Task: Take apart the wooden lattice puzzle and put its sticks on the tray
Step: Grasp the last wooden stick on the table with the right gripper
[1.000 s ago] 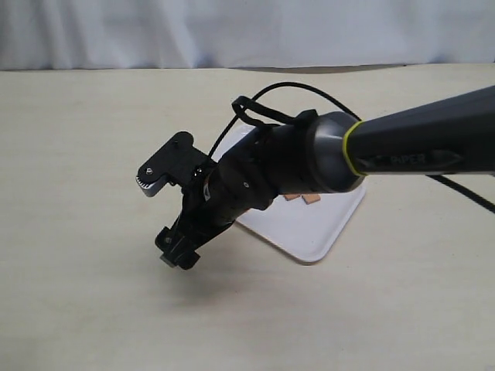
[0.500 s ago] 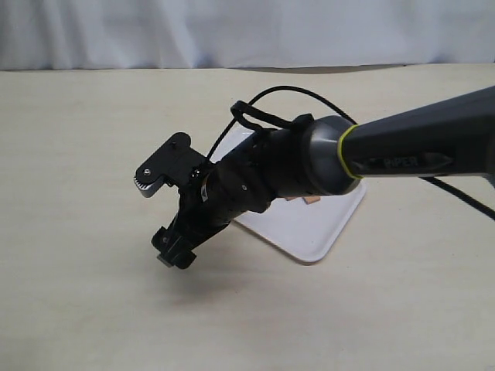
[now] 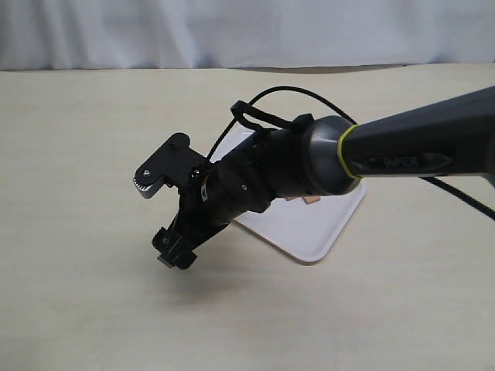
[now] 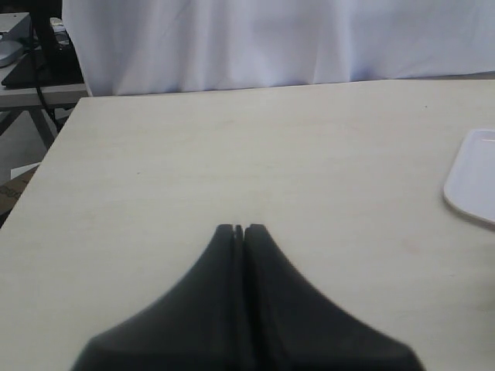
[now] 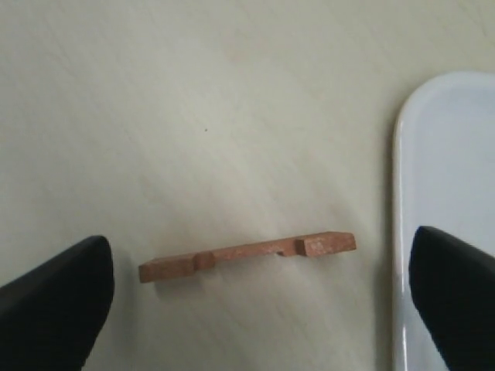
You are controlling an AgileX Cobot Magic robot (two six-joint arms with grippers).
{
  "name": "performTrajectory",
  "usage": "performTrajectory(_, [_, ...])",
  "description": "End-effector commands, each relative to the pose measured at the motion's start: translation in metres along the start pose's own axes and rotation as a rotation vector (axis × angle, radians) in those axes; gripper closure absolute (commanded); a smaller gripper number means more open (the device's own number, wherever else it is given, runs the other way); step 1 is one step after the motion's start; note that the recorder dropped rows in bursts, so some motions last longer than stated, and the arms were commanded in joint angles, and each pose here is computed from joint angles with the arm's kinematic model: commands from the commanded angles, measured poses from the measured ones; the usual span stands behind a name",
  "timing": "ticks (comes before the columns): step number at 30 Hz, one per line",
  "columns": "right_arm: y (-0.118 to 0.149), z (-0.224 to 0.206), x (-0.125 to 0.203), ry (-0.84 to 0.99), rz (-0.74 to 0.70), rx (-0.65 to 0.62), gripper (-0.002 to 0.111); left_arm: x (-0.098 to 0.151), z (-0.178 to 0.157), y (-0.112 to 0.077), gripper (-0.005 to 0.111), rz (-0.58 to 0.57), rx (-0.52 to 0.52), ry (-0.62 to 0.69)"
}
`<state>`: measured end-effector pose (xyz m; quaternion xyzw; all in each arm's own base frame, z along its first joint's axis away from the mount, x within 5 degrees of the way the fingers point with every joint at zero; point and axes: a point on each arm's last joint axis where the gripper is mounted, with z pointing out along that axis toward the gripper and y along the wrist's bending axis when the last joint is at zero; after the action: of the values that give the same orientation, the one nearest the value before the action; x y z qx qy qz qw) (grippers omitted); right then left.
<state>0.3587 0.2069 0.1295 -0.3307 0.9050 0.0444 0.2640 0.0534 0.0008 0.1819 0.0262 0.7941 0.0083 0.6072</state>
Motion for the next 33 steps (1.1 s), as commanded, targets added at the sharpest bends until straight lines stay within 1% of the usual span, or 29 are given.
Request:
performTrajectory(1, [0.001,0.004,0.000,-0.008,-0.013,0.001,0.012,0.000,0.000,0.000,0.107,0.002,0.005,-0.009])
performTrajectory(3, [0.001,0.011,0.004,0.011,-0.014,-0.003,0.012,0.000,0.000,0.000,0.107,0.002,0.005,-0.009])
performTrajectory(6, [0.002,0.015,0.006,0.018,-0.052,-0.003,0.012,0.000,0.000,0.000,0.107,0.002,0.005,-0.009])
performTrajectory(10, [0.001,0.015,0.004,-0.004,-0.039,0.000,0.012,0.000,0.000,0.000,0.107,0.002,0.005,-0.009])
performTrajectory(12, [0.001,0.016,0.004,-0.007,-0.038,0.000,0.015,0.000,0.000,0.000,0.107,0.002,0.005,-0.009])
performTrajectory(14, [0.001,0.016,0.004,-0.007,-0.041,0.001,0.025,0.000,0.000,0.000,0.107,0.002,0.005,-0.009])
performTrajectory(15, [0.001,0.016,0.004,-0.007,-0.041,0.001,0.033,0.000,0.000,0.000,0.107,0.002,0.005,-0.009])
performTrajectory(17, [0.001,0.016,0.004,-0.007,-0.047,0.001,0.051,0.000,0.000,0.000,0.107,0.002,0.005,-0.009])
performTrajectory(21, [0.001,0.015,0.004,-0.007,-0.054,0.001,0.098,0.000,0.000,0.000,0.107,0.002,0.005,-0.009])
performTrajectory(22, [0.001,0.014,0.004,-0.005,-0.054,0.001,0.103,0.000,0.000,0.000,0.107,0.002,0.005,-0.009])
performTrajectory(26, [0.000,0.002,-0.003,-0.031,-0.058,0.006,0.104,0.000,0.000,0.000,0.107,0.002,0.005,-0.009])
performTrajectory(30, [-0.003,-0.026,-0.017,-0.097,-0.060,0.020,0.104,0.000,0.000,0.000,0.107,0.002,0.005,-0.009])
performTrajectory(33, [-0.013,-0.046,-0.026,-0.167,-0.045,0.048,0.104,0.000,0.000,0.000,0.107,0.002,0.005,-0.009])
